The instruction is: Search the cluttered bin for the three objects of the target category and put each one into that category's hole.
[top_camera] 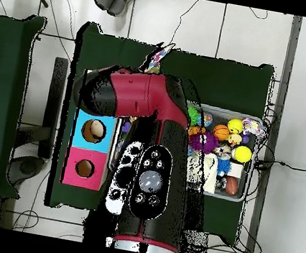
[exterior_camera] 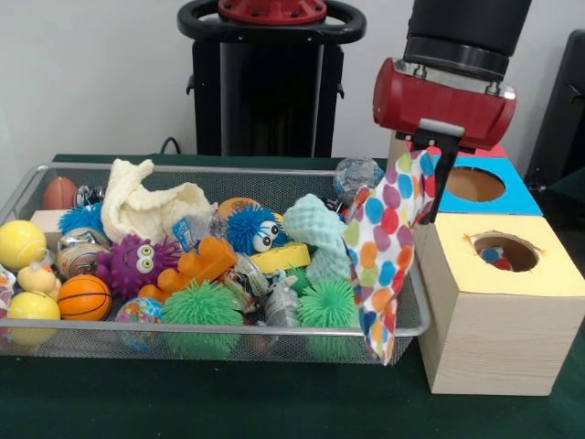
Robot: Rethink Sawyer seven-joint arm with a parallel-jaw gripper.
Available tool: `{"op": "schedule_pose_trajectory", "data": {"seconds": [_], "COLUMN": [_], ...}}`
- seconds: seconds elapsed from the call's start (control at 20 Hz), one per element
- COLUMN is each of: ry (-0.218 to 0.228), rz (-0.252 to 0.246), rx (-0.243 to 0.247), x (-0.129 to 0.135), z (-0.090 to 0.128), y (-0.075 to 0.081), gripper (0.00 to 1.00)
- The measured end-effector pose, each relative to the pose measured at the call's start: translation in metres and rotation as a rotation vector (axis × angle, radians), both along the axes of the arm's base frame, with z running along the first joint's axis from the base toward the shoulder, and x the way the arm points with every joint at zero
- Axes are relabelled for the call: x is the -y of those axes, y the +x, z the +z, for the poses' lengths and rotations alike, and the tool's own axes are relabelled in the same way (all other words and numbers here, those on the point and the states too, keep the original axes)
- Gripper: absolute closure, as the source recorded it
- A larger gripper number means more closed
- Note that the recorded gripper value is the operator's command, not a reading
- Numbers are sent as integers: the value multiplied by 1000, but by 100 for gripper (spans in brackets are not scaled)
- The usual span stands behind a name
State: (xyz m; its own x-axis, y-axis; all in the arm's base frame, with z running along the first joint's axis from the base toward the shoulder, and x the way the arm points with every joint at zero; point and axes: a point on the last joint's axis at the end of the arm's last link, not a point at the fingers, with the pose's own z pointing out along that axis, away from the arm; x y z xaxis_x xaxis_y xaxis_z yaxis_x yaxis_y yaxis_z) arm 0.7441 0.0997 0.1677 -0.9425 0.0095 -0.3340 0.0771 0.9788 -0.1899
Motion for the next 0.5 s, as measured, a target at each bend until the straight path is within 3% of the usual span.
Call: {"op": "schedule_pose_trajectory", "data": {"seconds": [0.5], "ry": [-5], "rz": [69], "rx": [7], "x": [-44], "z": [10], "y": [-25], "gripper": [100]}}
